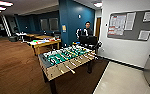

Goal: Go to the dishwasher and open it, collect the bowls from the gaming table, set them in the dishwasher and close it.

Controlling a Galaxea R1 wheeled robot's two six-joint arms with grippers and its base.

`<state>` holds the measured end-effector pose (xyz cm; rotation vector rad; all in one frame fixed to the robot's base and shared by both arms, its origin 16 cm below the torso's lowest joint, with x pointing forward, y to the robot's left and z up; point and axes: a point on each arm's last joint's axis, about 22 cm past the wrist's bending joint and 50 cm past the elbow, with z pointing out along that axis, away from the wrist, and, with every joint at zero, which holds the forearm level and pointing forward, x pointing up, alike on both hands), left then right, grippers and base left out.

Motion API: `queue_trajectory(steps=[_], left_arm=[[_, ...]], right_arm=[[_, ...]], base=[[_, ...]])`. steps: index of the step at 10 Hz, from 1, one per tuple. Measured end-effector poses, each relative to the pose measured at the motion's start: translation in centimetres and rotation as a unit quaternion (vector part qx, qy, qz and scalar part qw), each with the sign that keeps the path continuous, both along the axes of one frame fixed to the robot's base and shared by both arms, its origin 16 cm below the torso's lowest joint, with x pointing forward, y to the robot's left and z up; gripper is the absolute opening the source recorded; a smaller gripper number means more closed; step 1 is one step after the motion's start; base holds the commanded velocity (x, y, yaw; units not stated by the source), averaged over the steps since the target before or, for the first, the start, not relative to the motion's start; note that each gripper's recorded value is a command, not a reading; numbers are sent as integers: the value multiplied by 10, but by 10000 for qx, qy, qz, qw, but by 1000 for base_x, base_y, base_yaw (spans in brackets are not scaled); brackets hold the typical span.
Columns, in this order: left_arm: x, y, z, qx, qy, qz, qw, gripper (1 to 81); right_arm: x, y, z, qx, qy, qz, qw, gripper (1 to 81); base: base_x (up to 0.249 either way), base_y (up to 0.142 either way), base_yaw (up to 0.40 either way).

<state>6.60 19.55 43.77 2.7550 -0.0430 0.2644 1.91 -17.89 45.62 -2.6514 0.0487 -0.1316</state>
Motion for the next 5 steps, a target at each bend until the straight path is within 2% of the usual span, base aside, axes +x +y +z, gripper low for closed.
queue_trajectory(steps=[5], left_arm=[[2,0,0,3,-23,1,10000,811]], right_arm=[[-4,1,0,2,35,16,10000,811]], base=[[0,0,243]])
